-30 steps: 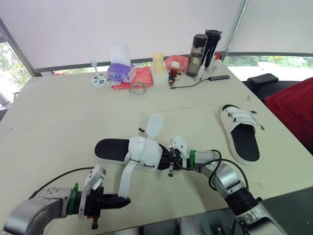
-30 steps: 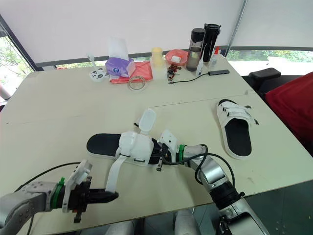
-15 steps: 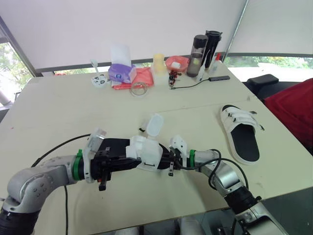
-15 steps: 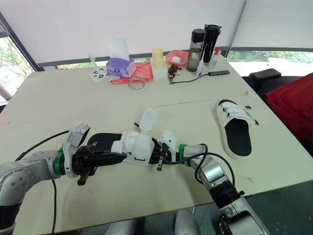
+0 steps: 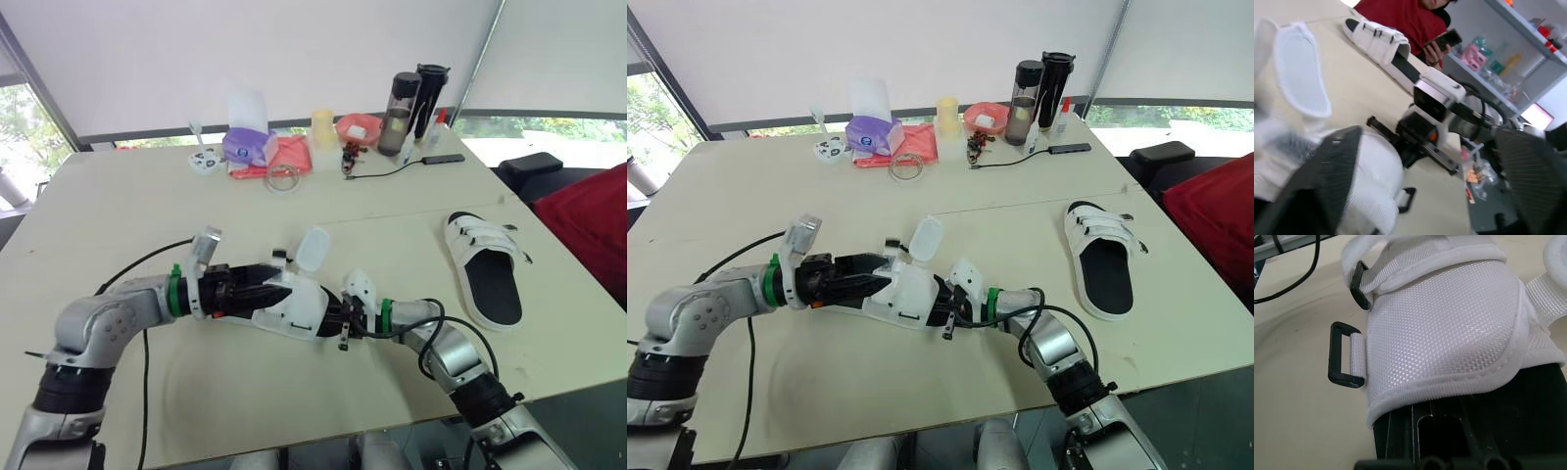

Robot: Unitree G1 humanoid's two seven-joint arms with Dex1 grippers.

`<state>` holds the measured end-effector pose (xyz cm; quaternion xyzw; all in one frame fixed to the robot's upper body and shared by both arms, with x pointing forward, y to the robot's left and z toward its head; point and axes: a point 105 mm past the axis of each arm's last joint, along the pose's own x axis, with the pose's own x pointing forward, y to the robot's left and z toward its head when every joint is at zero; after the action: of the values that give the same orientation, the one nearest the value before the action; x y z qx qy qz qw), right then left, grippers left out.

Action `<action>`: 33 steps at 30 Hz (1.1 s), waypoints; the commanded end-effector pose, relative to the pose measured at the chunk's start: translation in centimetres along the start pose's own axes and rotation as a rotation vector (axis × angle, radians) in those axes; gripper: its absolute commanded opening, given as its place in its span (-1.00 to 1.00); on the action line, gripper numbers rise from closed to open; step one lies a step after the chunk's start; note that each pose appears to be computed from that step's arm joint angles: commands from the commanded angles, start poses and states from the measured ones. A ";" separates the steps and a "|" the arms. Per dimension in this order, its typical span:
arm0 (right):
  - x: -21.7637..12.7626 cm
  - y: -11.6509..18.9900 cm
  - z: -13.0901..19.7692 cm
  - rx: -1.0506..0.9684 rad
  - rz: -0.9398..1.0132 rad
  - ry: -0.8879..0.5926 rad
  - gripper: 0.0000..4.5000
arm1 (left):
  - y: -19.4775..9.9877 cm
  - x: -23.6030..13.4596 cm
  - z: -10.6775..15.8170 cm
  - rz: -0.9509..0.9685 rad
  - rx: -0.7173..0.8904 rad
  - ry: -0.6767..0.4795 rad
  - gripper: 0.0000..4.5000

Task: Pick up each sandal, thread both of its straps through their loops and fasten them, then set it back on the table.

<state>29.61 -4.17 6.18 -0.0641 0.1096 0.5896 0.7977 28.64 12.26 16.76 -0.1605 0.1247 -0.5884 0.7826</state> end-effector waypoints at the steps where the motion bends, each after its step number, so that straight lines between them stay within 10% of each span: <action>1: -0.8 -0.8 -5.5 0.115 -0.096 0.187 -1.00 | 0.9 -0.2 3.0 0.055 0.116 -0.072 0.98; 13: -0.5 -1.0 -5.4 0.111 -0.089 0.187 -1.00 | 7.0 -1.6 4.3 0.269 0.148 -0.095 0.98; 28: -0.4 -0.9 -5.3 0.110 -0.092 0.181 -1.00 | 7.7 0.9 1.1 0.079 -0.025 0.020 0.98; 33: -0.5 -0.9 -5.4 0.115 -0.099 0.181 -1.00 | 7.2 1.5 1.0 0.025 -0.034 0.029 0.15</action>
<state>29.84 -3.66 6.17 -0.0573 0.1088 0.5913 0.7970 35.79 12.99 13.31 -0.1783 0.1653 -0.5590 0.7927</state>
